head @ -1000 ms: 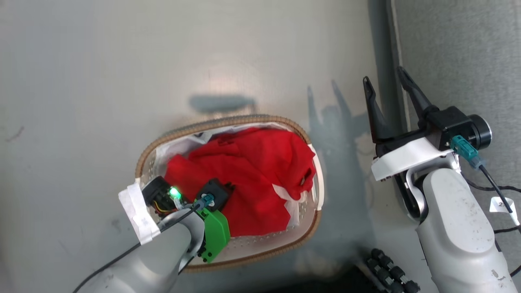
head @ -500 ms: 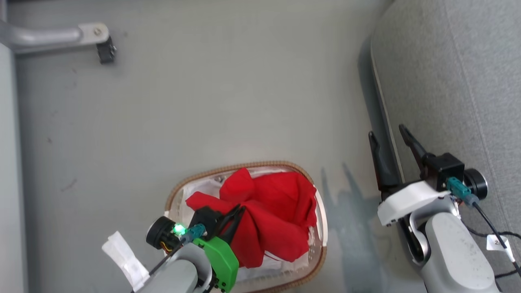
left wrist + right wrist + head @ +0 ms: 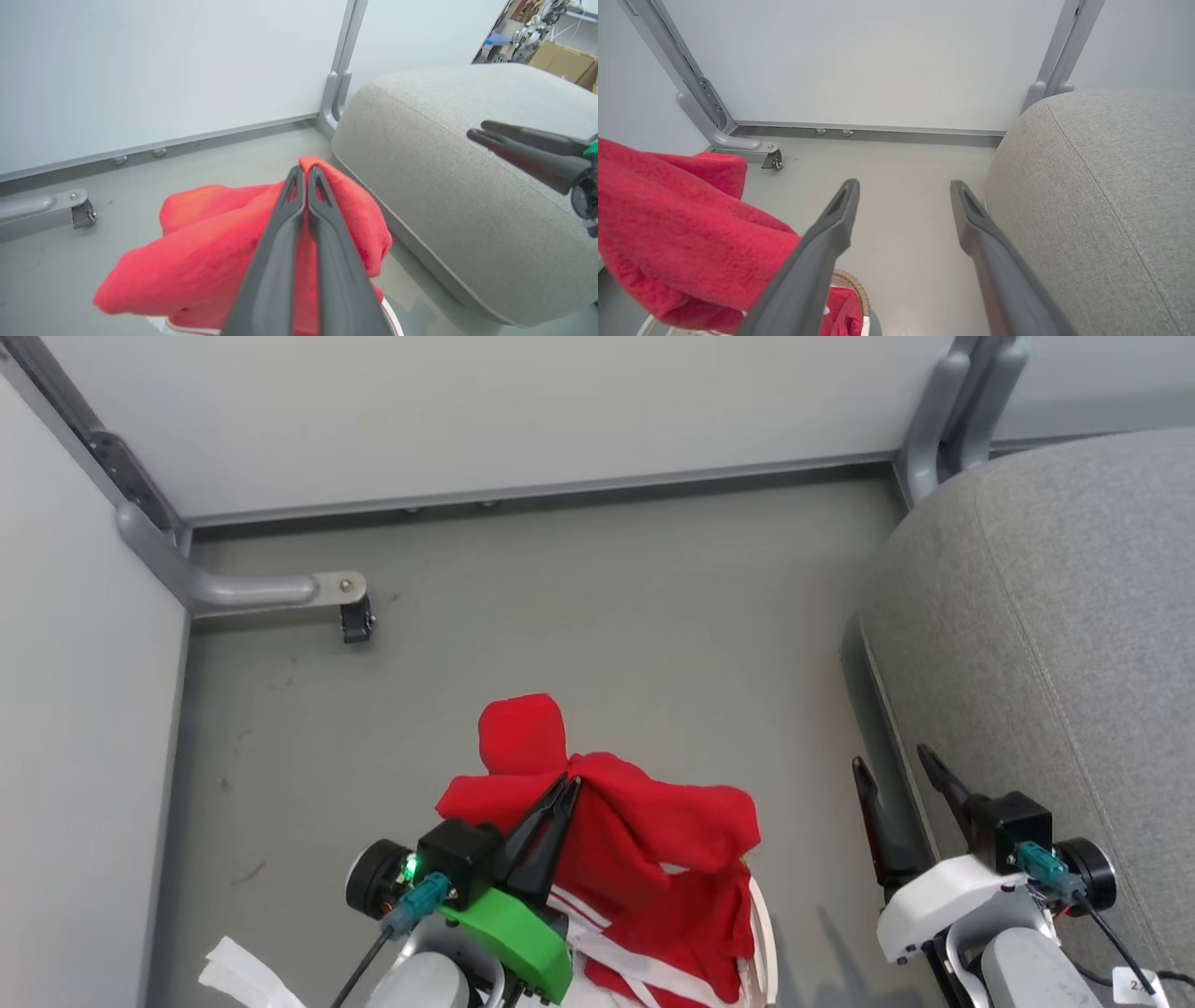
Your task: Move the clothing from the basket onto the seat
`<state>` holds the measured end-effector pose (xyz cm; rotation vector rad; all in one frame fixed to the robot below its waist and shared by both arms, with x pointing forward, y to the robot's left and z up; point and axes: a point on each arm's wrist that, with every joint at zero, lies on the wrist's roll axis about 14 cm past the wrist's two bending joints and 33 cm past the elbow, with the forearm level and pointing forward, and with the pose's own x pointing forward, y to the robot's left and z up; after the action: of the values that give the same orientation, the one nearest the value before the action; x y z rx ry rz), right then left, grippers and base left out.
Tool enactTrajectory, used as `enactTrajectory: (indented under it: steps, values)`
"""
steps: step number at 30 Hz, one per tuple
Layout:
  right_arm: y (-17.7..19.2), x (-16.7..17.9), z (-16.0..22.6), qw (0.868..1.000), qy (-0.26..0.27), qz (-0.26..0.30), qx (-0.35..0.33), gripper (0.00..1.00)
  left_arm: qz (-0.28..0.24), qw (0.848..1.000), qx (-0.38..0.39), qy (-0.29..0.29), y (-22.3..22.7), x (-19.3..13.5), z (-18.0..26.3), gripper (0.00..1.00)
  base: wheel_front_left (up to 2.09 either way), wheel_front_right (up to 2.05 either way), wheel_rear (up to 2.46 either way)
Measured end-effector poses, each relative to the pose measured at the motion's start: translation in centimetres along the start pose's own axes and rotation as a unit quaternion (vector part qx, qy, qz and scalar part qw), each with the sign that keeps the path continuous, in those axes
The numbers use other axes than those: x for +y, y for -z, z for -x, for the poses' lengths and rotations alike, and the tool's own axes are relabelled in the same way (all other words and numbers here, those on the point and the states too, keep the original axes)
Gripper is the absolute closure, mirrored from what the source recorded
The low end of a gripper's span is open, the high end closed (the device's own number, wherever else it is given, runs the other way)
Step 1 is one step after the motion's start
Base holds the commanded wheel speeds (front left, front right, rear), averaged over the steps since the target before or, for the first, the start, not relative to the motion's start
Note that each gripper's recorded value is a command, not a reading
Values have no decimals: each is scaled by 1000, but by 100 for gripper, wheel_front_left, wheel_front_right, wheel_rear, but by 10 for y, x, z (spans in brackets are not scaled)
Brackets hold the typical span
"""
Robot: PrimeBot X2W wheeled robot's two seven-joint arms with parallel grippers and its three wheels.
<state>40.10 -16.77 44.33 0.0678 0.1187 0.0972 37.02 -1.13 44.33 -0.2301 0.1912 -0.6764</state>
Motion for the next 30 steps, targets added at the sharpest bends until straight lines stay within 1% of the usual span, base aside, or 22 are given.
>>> enactTrajectory:
  steps: [7, 11, 14, 16, 18, 20, 25, 27, 30]
  values:
    - [-13, 9, 21, 1000, -8, -5, -21, 0, -40, 993, -107, -5, -74, -8, 9, 100, 0, 0, 0]
    - [-16, 15, 27, 1000, -16, -5, -26, 0, -54, 987, -149, -8, -105, -10, 14, 100, 0, 0, 0]
    - [-14, 30, 28, 999, -39, -2, -23, 0, -57, 984, -171, -10, -119, -12, 18, 100, 0, 0, 0]
    - [-12, 50, 28, 997, -69, -1, -20, 0, -57, 982, -179, -11, -124, -13, 19, 100, 0, 0, 0]
    - [-9, 77, 31, 994, -111, -6, -15, 0, -57, 981, -183, -10, -126, -15, 20, 100, 0, 0, 0]
    - [-12, 108, 36, 987, -161, -16, -18, 0, -57, 981, -185, -8, -127, -18, 21, 100, 0, 0, 0]
    - [-40, 145, 35, 968, -244, 23, -58, 0, -56, 981, -186, -9, -127, -17, 21, 100, 0, 0, 0]
    - [-52, 158, 34, 959, -269, 40, -78, 0, -56, 981, -185, -10, -127, -17, 21, 100, 0, 0, 0]
    - [-71, 173, 32, 949, -292, 55, -108, 0, -54, 981, -185, -9, -126, -18, 22, 100, 0, 0, 0]
